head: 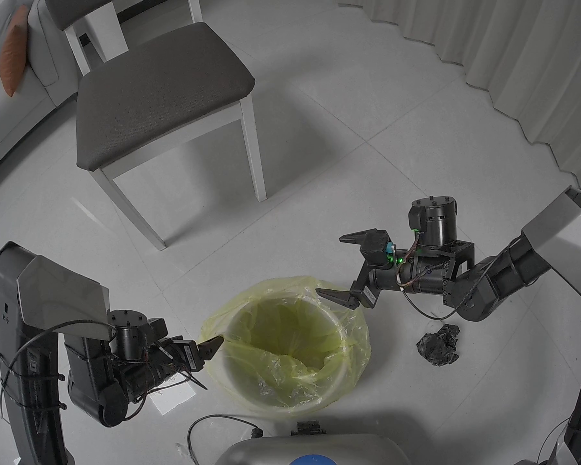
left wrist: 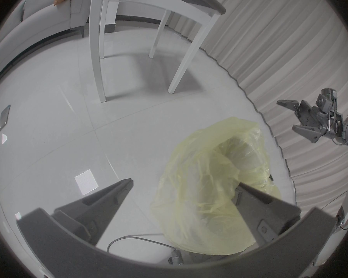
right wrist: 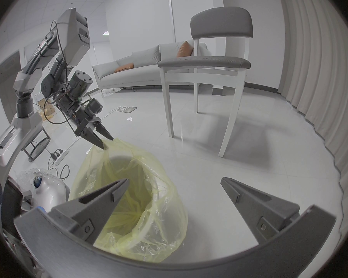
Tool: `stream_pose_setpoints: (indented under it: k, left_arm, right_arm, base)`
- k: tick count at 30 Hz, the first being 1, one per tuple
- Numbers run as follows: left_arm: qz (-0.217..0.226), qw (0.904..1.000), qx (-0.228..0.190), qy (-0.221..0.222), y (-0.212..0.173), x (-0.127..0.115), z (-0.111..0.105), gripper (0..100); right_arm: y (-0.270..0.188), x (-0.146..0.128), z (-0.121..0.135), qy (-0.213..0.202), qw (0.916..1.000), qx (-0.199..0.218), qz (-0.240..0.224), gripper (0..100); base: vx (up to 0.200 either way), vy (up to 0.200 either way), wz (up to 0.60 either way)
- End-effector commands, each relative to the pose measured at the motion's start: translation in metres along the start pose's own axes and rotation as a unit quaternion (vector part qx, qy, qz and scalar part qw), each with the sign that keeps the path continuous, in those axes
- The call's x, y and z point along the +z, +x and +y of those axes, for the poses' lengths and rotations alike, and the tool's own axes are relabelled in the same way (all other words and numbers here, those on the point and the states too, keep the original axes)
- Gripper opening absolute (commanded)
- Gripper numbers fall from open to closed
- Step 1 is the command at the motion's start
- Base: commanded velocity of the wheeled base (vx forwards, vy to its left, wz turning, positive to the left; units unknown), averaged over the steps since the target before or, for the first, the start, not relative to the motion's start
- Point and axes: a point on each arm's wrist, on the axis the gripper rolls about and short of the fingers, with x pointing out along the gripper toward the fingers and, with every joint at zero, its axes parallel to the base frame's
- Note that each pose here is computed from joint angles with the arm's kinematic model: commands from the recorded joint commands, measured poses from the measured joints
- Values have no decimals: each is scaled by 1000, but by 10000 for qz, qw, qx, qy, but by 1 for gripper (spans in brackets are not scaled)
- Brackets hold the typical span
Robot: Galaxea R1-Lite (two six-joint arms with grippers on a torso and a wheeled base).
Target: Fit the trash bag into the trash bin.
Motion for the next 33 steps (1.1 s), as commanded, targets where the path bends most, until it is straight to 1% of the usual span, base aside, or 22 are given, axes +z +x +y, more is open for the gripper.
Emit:
stream_pose_setpoints:
  k: [1, 4, 7, 11, 15, 16, 20, 29, 30, 33]
  left_arm:
    - [32, 10000, 60, 0, 1, -5, 1, 100]
    - [56, 9999, 104, -30, -11, -3, 2, 100]
    - [34, 10000, 24, -33, -25, 2, -2, 100]
    - [89, 9996, -255, -14, -40, 4, -7, 100]
    - [215, 9991, -363, 11, -50, 2, -9, 100]
    - [225, 9990, -392, 11, -51, 2, -10, 100]
    - [141, 9992, -370, 4, -43, 4, -7, 100]
    - [150, 9995, -281, -20, -19, 0, -1, 100]
    - [93, 9996, -253, -55, -15, 1, 0, 100]
    - [-220, 9996, -135, -105, -6, 11, 0, 100]
  right_arm:
    - [-3, -2, 3, 0, 10000, 29, 38, 100]
    - [-4, -3, 2, 1, 10000, 1, 21, 100]
    - [-5, -2, 1, -1, 10000, -32, -3, 100]
    - [-6, -2, 1, 7, 10000, -32, -3, 100]
    - [-8, -2, 0, 9, 10000, -49, -3, 100]
    - [-8, -2, 0, 15, 10000, -52, 6, 100]
    - [-12, 0, -2, 8, 10000, -91, -14, 100]
    - [-16, -3, -4, 36, 9999, -125, 24, 100]
    - [-16, -4, -4, 44, 9999, -124, 39, 100]
    - [-17, -5, -3, 53, 9999, -122, 54, 100]
  base:
    - [0, 0, 0]
    - [0, 0, 0]
    - [0, 0, 0]
    - [0, 0, 0]
    - [0, 0, 0]
    - [-200, 0, 0]
    - [-200, 0, 0]
    - [-200, 0, 0]
    - [-200, 0, 0]
    - [0, 0, 0]
